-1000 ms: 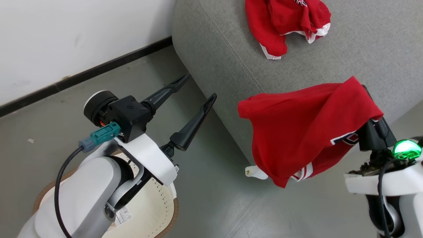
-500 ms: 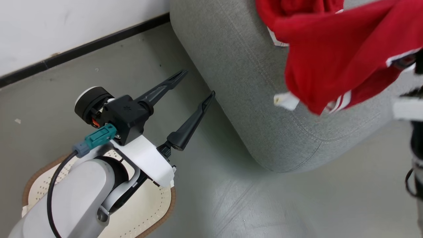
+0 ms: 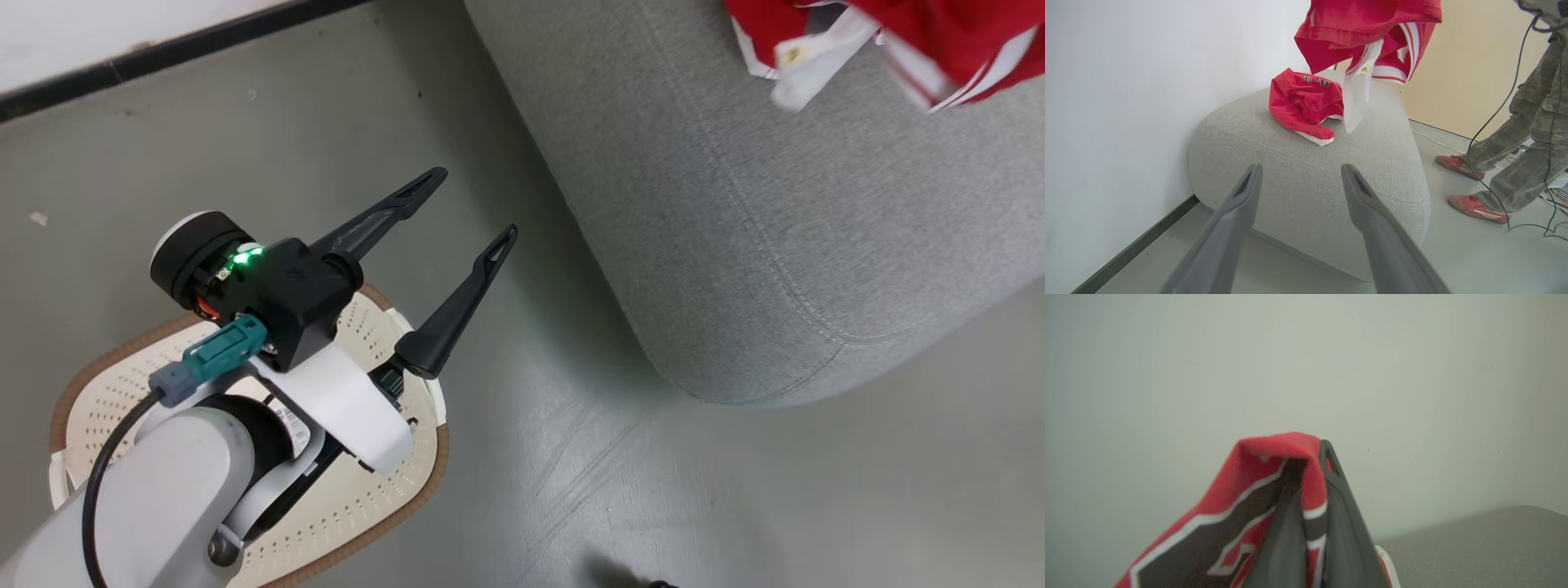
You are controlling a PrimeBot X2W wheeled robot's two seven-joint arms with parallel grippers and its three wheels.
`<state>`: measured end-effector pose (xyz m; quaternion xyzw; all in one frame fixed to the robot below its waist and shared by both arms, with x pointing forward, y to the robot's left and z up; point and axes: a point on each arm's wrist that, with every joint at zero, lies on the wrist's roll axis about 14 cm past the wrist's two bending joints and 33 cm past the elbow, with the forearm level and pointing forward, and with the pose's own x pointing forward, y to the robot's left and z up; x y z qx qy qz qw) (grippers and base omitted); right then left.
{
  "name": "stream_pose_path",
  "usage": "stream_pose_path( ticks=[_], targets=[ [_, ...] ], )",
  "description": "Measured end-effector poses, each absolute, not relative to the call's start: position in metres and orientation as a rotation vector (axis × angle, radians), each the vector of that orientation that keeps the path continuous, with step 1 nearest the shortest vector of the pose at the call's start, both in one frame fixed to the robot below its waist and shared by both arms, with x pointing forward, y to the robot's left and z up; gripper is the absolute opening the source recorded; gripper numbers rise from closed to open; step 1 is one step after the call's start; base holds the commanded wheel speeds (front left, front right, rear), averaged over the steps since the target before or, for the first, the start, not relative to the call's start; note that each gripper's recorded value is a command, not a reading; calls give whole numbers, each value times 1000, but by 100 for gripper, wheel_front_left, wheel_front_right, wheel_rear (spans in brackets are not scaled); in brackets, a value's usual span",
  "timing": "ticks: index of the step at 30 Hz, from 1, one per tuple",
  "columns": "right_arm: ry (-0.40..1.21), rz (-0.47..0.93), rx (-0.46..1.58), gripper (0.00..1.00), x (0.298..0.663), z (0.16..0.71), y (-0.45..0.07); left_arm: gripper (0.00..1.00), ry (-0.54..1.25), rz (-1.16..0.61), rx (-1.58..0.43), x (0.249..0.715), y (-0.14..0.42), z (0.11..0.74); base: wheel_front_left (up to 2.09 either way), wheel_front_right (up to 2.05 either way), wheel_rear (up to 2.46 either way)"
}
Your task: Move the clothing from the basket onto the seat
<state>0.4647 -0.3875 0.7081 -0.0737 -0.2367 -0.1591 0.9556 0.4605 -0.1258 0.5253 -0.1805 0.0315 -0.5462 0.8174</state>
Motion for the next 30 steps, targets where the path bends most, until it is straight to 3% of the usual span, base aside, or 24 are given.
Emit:
stream_pose_path(
  ticks=[13,20,30],
  targets=[
    [-401,-399,-162,0,514,698,-428,100,148,-1149,-389,470,-112,488,0,0,0],
    [-473,-436,-233,0,530,724,-441,100,175,-1130,-378,480,-103,469,0,0,0],
    [-156,-486,-194,0,559,598,-460,100,209,-1108,-389,492,-95,445,0,0,0]
  ],
)
